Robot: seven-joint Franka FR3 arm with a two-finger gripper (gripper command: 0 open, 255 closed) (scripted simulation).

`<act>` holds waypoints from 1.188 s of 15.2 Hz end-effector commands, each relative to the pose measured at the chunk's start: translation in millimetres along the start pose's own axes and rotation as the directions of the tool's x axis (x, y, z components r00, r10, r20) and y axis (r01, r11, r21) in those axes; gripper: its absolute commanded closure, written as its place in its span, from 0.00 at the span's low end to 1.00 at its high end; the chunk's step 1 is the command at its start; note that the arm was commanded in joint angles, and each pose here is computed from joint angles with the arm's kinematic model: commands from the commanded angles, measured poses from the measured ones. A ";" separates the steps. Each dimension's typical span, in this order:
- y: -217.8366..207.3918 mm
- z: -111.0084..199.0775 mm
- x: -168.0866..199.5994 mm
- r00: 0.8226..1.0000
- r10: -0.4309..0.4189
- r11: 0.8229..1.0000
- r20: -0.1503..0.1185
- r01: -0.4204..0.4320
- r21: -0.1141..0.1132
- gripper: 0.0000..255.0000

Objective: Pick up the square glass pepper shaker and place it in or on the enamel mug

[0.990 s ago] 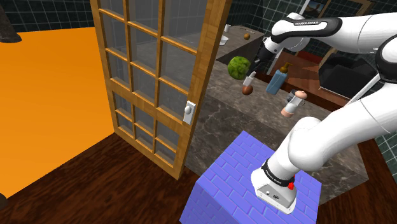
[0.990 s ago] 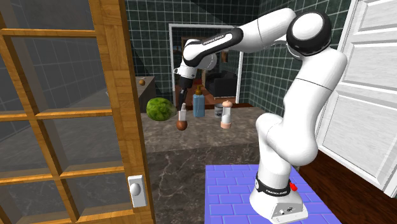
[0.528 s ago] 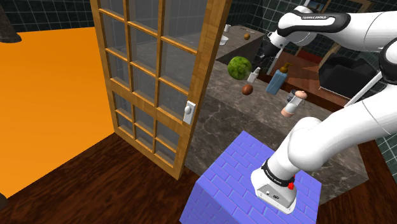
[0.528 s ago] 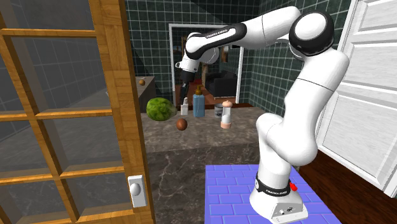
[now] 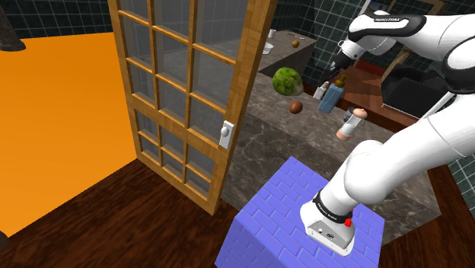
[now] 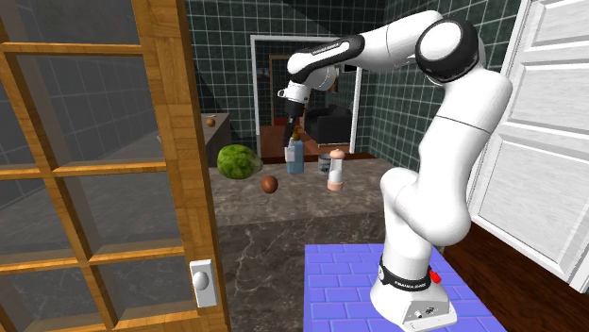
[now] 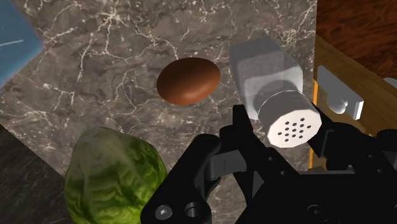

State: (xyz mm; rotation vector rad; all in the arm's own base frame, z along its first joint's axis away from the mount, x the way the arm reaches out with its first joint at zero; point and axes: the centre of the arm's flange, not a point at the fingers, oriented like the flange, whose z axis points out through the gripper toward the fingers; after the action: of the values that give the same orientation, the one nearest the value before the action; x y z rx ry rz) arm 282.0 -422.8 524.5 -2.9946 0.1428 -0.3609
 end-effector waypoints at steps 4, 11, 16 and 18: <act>55.0 -22.3 -33.5 1.000 -0.002 1.000 0.000 0.002 0.000 1.00; 131.3 -49.2 -78.1 1.000 -0.002 1.000 0.000 0.002 0.000 1.00; 185.8 -68.4 -110.0 1.000 -0.002 1.000 0.000 0.002 0.000 1.00; 207.6 -76.1 -122.7 1.000 -0.002 1.000 0.000 0.002 0.000 1.00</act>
State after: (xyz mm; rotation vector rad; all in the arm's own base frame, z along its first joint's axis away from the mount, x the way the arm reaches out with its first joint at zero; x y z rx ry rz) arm 138.1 -612.4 545.2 -2.9980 0.1405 -0.3576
